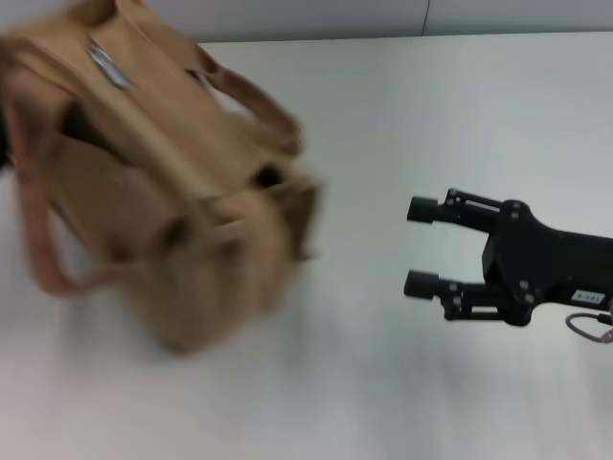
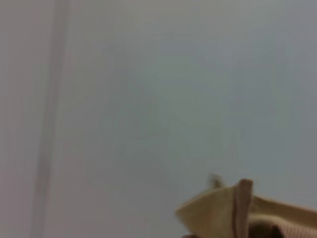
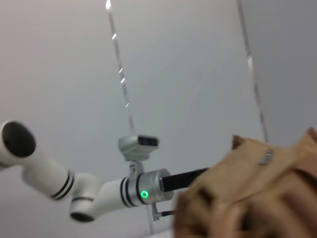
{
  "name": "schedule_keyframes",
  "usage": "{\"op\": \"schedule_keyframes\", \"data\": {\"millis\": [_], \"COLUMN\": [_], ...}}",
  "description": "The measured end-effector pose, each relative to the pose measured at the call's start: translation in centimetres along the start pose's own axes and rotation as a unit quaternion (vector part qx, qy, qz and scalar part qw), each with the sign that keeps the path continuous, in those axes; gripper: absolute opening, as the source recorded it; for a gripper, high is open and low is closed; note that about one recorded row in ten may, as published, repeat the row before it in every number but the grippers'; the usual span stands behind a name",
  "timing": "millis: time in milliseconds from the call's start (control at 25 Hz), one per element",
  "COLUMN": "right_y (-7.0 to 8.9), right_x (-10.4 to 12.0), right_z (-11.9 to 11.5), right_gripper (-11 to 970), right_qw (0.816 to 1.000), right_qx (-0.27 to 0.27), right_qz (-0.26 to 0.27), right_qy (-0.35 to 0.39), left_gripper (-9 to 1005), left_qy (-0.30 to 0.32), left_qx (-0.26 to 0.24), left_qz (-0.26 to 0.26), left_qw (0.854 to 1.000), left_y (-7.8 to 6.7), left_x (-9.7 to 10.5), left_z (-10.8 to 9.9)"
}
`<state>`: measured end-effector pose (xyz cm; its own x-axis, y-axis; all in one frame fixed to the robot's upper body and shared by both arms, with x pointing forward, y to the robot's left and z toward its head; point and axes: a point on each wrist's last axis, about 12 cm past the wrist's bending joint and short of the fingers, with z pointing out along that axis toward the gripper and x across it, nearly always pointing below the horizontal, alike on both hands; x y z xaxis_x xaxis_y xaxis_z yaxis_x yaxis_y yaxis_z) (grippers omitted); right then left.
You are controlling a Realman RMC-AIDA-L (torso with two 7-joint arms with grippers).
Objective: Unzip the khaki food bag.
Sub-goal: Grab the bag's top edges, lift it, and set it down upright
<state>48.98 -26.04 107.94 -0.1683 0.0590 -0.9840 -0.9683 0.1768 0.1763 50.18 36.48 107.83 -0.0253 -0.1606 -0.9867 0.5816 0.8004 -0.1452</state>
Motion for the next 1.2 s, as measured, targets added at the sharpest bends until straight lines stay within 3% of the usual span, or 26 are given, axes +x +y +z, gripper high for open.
{"op": "schedule_keyframes", "data": {"millis": [120,200,320,520,560,600,800,1040,1200], "right_y": [-0.2,-0.4,-0.6,-0.7,-0.6,-0.6,0.5,1.7,3.3], "right_x": [0.3,0.4,0.7,1.1,1.2,1.3,1.6,2.4,4.1], "right_z": [0.0,0.2,0.3,0.2,0.2,0.1,-0.6,-1.8,-0.2], "right_gripper": [842,841,841,841,841,841,842,841,841], "right_qw": [1.000,0.999,0.997,0.995,0.994,0.994,0.990,0.974,0.953], "right_qx": [0.023,0.037,0.059,0.087,0.089,0.093,0.107,0.172,0.210], "right_qz": [0.007,0.010,0.015,0.023,0.022,0.020,-0.003,-0.069,-0.173], "right_qy": [-0.017,-0.025,-0.040,-0.054,-0.056,-0.059,-0.092,-0.132,-0.131], "left_gripper": [91,93,96,101,102,103,108,114,118], "left_qy": [-0.063,-0.096,-0.143,-0.142,-0.120,-0.120,-0.059,-0.053,-0.056], "left_qx": [-0.027,-0.014,0.042,0.117,0.128,0.128,0.128,0.139,0.156], "left_qz": [0.018,0.024,0.051,0.084,0.099,0.099,0.131,0.114,0.101], "left_qw": [0.997,0.995,0.988,0.979,0.980,0.980,0.981,0.982,0.981], "left_y": [1.1,0.9,-1.2,-5.2,-6.7,-6.7,-9.1,-10.8,-11.6], "left_x": [-2.0,-3.0,-3.4,-0.5,1.3,1.3,5.0,6.0,6.1], "left_z": [0.9,1.8,3.5,4.9,5.1,5.1,5.4,5.5,6.1]}}
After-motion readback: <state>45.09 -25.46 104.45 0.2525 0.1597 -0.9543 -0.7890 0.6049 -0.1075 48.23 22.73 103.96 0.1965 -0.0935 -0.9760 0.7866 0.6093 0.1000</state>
